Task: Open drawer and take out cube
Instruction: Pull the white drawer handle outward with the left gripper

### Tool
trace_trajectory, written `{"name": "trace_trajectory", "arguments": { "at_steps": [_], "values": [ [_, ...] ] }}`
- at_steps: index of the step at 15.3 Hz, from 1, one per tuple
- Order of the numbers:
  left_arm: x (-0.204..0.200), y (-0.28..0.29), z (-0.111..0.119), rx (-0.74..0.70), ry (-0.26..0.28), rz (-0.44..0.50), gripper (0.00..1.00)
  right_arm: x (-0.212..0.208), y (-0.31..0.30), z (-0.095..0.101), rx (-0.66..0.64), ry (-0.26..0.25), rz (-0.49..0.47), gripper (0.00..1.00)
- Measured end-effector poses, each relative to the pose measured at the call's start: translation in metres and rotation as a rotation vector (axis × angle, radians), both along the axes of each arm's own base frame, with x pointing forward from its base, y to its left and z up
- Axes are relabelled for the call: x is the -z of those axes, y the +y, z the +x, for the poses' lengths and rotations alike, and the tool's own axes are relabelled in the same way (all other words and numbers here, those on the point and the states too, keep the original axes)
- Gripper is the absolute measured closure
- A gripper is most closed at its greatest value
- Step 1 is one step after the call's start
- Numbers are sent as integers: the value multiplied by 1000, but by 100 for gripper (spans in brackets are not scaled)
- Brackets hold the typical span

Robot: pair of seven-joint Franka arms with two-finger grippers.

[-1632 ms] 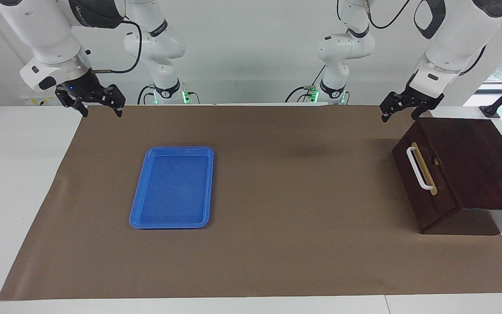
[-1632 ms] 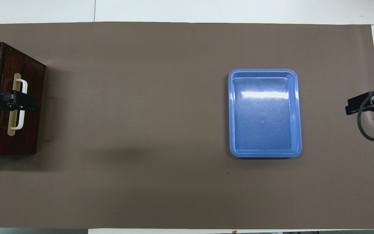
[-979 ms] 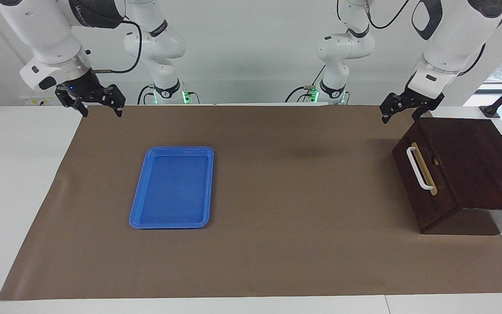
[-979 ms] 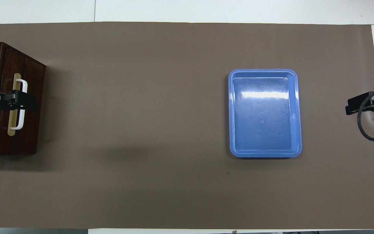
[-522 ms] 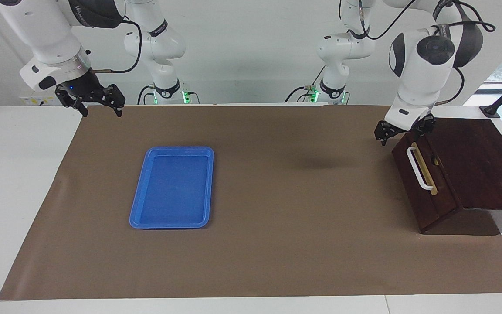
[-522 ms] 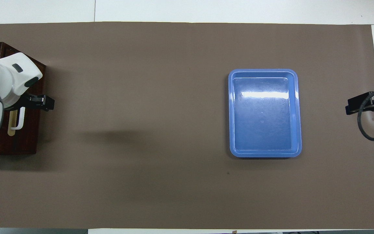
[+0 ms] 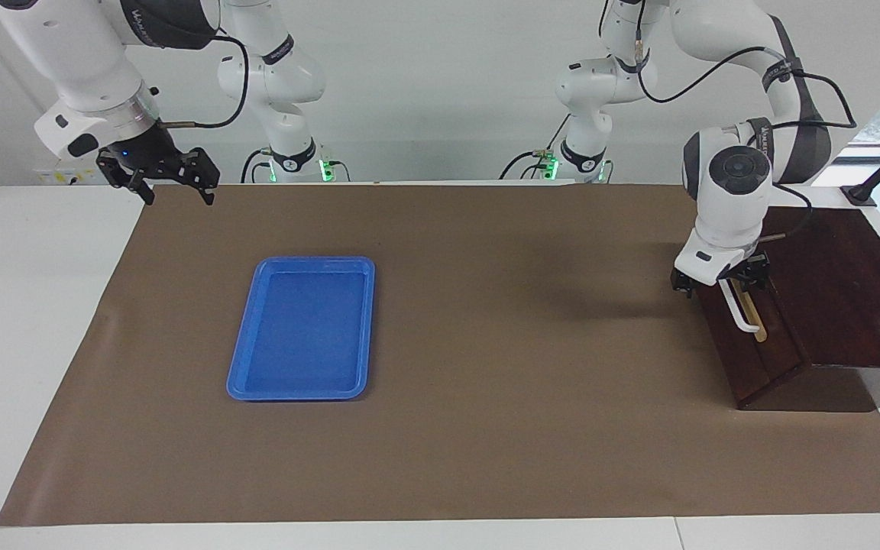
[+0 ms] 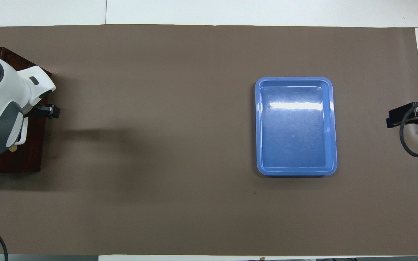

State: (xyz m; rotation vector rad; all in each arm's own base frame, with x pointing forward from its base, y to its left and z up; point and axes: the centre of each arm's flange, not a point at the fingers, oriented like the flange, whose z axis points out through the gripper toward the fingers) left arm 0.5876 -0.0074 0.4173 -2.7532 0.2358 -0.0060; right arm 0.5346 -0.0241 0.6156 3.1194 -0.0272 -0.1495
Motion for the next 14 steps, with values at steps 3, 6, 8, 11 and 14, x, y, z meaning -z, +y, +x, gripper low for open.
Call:
{"name": "trace_trajectory", "arguments": {
  "at_steps": [3, 6, 8, 11, 14],
  "values": [
    [7, 4, -1, 7, -18, -10, 0, 0, 0, 0, 1, 0, 0, 0],
    [16, 4, -5, 11, -10, -13, 0, 0, 0, 0, 0, -1, 0, 0],
    [22, 4, -7, 15, -8, -17, 0, 0, 0, 0, 0, -1, 0, 0],
    [29, 0, -10, 26, -2, -20, 0, 0, 0, 0, 0, -1, 0, 0],
    [29, -11, -11, 46, -1, -19, 0, 0, 3, 0, -5, -1, 0, 0]
  ]
}}
